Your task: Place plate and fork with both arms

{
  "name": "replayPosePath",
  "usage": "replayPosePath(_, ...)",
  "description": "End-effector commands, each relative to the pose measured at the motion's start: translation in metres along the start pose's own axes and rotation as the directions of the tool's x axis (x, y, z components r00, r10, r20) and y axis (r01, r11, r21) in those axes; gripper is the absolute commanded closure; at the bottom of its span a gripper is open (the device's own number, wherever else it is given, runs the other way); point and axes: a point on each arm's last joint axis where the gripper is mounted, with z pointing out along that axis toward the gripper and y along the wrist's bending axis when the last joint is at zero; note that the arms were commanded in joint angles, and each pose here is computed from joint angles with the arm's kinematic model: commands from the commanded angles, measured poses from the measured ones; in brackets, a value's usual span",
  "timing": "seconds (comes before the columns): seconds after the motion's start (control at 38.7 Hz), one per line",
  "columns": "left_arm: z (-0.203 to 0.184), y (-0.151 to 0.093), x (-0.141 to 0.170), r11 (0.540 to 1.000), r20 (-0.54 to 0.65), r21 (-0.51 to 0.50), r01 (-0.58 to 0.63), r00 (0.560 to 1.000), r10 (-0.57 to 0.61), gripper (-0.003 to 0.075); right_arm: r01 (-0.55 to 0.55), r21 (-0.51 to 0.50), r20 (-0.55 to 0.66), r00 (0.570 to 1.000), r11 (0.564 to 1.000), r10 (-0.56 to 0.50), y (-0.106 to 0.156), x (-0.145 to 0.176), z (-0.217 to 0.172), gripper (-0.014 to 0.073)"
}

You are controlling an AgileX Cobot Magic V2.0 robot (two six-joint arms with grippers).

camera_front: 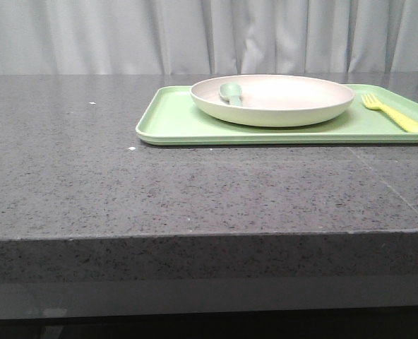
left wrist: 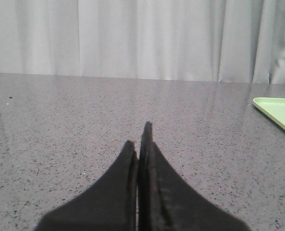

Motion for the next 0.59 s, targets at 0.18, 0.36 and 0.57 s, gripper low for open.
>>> replayPosePath(0.18, -0.0022, -0.0001, -0.008, 1.0, 0.102, 0.003, 0.021, 0.995, -0.021, 0.0738, 0.022, 0.015, 0.105, 0.994, 1.0, -0.024, -0.0005, -0.0099, -0.002, 0.0663)
replayPosePath(0.36, -0.0022, -0.0001, -0.008, 1.0, 0.102, 0.003, 0.021, 0.995, -0.021, 0.0738, 0.022, 0.015, 0.105, 0.994, 1.0, -0.024, -0.0005, -0.0099, -0.002, 0.0663)
replayPosePath(0.57, -0.0022, -0.0001, -0.008, 1.0, 0.102, 0.003, 0.021, 0.995, -0.021, 0.0738, 0.022, 0.016, 0.104, 0.994, 1.0, -0.024, -0.0005, -0.0098, -0.0019, 0.0663)
